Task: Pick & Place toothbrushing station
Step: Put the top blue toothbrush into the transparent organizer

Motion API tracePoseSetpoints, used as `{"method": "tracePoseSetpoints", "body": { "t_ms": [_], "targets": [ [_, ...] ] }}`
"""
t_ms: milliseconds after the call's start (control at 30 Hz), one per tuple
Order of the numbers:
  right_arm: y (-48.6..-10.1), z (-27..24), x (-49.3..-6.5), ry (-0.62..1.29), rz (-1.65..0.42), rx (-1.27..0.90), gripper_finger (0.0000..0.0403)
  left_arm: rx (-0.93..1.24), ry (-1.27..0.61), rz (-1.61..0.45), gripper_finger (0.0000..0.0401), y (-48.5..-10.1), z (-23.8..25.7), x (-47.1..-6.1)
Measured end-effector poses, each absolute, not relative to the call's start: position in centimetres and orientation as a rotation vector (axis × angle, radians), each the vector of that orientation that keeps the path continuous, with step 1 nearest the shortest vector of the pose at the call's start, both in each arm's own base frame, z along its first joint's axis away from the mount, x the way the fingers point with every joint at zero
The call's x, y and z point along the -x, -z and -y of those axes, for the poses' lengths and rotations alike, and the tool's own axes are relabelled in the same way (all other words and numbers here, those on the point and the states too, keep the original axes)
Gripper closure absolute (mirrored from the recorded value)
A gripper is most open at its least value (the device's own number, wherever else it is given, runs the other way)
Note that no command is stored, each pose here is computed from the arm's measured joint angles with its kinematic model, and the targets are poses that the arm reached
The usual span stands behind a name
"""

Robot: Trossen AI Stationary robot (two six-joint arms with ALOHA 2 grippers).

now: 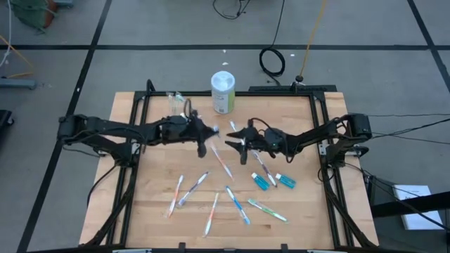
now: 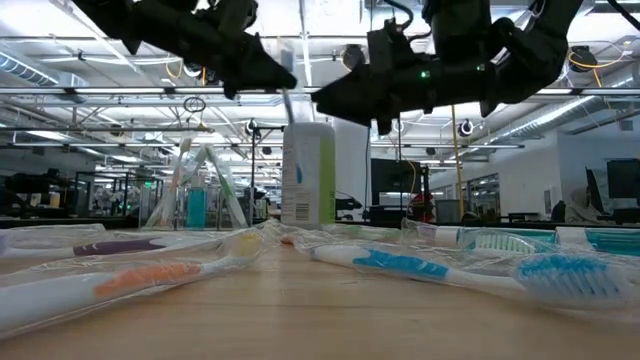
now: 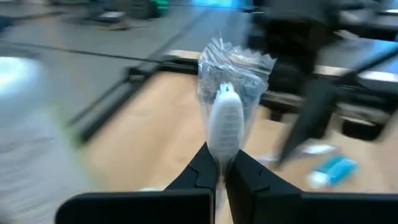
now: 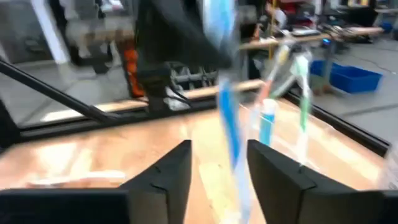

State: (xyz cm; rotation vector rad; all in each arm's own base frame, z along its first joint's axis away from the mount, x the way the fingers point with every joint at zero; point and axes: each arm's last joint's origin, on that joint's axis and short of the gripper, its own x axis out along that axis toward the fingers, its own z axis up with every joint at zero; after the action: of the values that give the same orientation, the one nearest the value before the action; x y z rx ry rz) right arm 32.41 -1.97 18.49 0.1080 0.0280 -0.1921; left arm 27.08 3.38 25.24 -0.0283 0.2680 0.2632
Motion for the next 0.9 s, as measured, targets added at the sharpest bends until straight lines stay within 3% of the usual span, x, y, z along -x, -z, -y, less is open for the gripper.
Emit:
{"method": "tracePoseSetpoints", "body": {
  "t_ms": [133,300,500,700,900],
  "targets": [
    [-18.3,2.2,-32.4,0.212,-0.046,-0.107,0.0219,0.007,-0.502,-0.331,0.0379,-26.2,-4.7,-24.7],
    [-18.3,2.2,-32.4,0.213,-0.046,-0.107,0.0206,-0.016,-0.797,-0.375,0.0394,-27.0,-6.2,-22.0],
    [-18.3,2.2,-32.4,0.213,-0.046,-0.107,0.0204,0.031,-0.871,-0.319,0.0379,-27.7,-8.0,-21.1],
    [-18.3,2.2,-32.4,0.212,-0.046,-0.107,0.0204,0.095,-0.81,-0.399,0.0394,-25.9,-9.9,-21.9],
    [-18.3,2.2,-32.4,0.212,-0.047,-0.107,0.0204,0.129,-0.84,-0.496,0.035,-23.0,-11.3,-23.4]
  ]
}}
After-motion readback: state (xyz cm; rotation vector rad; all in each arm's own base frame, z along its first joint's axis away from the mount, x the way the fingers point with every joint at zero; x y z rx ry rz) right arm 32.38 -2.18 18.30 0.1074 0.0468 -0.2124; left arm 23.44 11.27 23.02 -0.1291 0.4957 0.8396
